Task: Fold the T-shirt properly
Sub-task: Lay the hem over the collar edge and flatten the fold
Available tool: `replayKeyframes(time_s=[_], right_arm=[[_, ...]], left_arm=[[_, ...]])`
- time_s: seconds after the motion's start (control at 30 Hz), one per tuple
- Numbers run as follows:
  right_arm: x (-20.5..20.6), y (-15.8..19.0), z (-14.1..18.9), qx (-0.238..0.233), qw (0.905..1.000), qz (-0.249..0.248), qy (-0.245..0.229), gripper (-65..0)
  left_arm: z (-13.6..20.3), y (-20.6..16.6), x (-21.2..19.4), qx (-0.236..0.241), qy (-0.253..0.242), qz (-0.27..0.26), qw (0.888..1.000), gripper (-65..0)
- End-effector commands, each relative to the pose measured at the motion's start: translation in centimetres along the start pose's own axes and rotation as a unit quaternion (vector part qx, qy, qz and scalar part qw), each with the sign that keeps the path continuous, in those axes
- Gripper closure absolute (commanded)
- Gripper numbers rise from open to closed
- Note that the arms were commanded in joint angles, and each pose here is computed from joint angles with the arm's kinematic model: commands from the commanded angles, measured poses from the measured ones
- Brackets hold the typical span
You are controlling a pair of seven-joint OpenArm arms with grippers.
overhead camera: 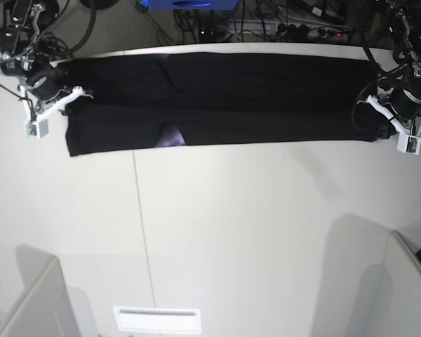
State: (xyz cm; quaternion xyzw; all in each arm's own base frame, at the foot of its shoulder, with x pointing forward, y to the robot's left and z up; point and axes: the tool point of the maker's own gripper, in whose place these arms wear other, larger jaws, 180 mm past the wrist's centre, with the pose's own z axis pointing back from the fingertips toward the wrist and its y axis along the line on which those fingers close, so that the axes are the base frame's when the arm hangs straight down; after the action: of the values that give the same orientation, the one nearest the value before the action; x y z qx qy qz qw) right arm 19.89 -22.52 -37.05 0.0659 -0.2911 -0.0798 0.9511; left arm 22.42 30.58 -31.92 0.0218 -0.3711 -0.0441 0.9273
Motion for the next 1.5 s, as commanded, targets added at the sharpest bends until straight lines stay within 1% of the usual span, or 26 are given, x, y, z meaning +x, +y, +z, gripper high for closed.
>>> replayKeyframes(time_s=[0.0,0.07,0.3,0.37,0.7,0.73,0.8,0.83,0.87,0.9,0.97,1.0,1.03,1.07,1.13,1.17,1.2,1.23,1.27,1.3,1.33,1.37,1.4,1.47], right_arm=[[1.0,0.0,0.4,0.0,0.9998,0.011,-0.018,0.0],[0.9,-0.1,0.4,0.0,0.9998,0.01,-0.016,0.0],[0.2,-0.1,-0.1,0.001,1.0,0.001,-0.006,0.0],[0.0,-0.1,-0.2,0.0,1.0,-0.007,-0.005,0.0],[-0.3,0.0,-0.2,0.001,1.0,-0.008,-0.002,0.0],[-0.3,0.0,-0.2,0.001,1.0,-0.008,-0.002,-2.1],[-0.6,-0.1,-0.2,0.001,1.0,-0.009,0.002,-17.3],[-0.8,-0.1,-0.2,0.001,0.9999,-0.01,0.004,-23.7],[-0.8,-0.1,-0.1,0.001,0.9999,-0.01,0.004,-28.2],[-0.8,-0.1,-0.1,0.0,0.9999,-0.01,0.003,-30.9],[-1.0,-0.2,-0.1,-0.002,0.9999,-0.009,0.004,-31.2],[-1.1,-0.2,0.0,-0.002,1.0,-0.009,0.004,-31.2],[-1.1,-0.2,0.0,-0.002,1.0,-0.008,0.003,-31.2],[-1.0,-0.1,0.0,0.0,1.0,-0.01,0.002,-31.2],[-0.4,-0.1,0.1,0.0,0.9999,-0.009,-0.013,-30.8],[0.0,0.0,0.1,0.001,0.9996,-0.008,-0.026,-28.7],[0.6,0.2,0.2,0.003,0.9991,-0.005,-0.041,-24.9],[1.1,0.3,0.3,0.004,0.9986,-0.004,-0.052,-20.1],[1.4,0.4,0.3,0.005,0.9982,-0.002,-0.06,-12.5],[1.7,0.5,0.2,0.009,0.9978,0.002,-0.066,-3.3],[1.7,1.0,0.0,0.017,0.9976,0.011,-0.066,0.0],[2.0,1.4,-0.1,0.026,0.9972,0.02,-0.067,0.0],[1.9,1.7,-0.4,0.032,0.9971,0.024,-0.065,0.0],[1.5,2.0,-0.8,0.038,0.9973,0.027,-0.057,0.0]], left_arm=[[0.5,0.4,1.0,0.005,-0.016,-0.012,1.0,0.0],[0.6,0.2,0.1,0.002,-0.004,-0.013,1.0,0.0],[0.7,0.1,-1.3,0.0,0.012,-0.008,1.0,0.0],[0.7,0.0,-1.4,-0.001,0.013,-0.007,1.0,0.0],[0.7,0.1,-1.4,0.001,0.014,-0.005,1.0,0.0],[0.7,0.1,-1.4,0.001,0.014,-0.005,1.0,-5.4],[0.7,0.1,-1.5,0.001,0.015,-0.005,1.0,-18.6],[0.7,0.1,-1.7,0.001,0.018,-0.005,1.0,-24.8],[0.8,0.2,-1.7,0.002,0.018,-0.006,1.0,-30.6],[0.8,0.2,-1.8,0.002,0.019,-0.007,1.0,-36.0],[1.3,1.1,-1.7,0.016,0.014,0.0,1.0,-44.8],[1.8,2.1,-1.5,0.029,0.008,0.006,1.0,-47.9],[2.2,2.8,-1.3,0.041,0.003,0.011,0.999,-49.7],[2.6,3.4,-1.2,0.05,-0.002,0.018,0.999,-50.2],[3.0,4.2,-1.2,0.064,-0.009,0.03,0.997,-50.2],[3.1,4.3,-1.3,0.066,-0.011,0.036,0.997,-50.0],[3.1,4.2,-1.4,0.066,-0.011,0.04,0.997,-49.4],[3.0,4.0,-1.6,0.065,-0.011,0.043,0.997,-46.7],[2.9,3.8,-1.9,0.062,-0.009,0.049,0.997,-41.3],[2.7,3.6,-2.2,0.06,-0.008,0.057,0.997,-33.6],[2.6,3.3,-2.4,0.058,-0.008,0.064,0.996,-23.0],[2.5,3.1,-2.7,0.057,-0.007,0.07,0.996,-13.0],[2.3,2.6,-2.9,0.053,-0.008,0.078,0.996,-0.3],[1.7,1.5,-3.0,0.039,-0.007,0.08,0.996,0.0]])
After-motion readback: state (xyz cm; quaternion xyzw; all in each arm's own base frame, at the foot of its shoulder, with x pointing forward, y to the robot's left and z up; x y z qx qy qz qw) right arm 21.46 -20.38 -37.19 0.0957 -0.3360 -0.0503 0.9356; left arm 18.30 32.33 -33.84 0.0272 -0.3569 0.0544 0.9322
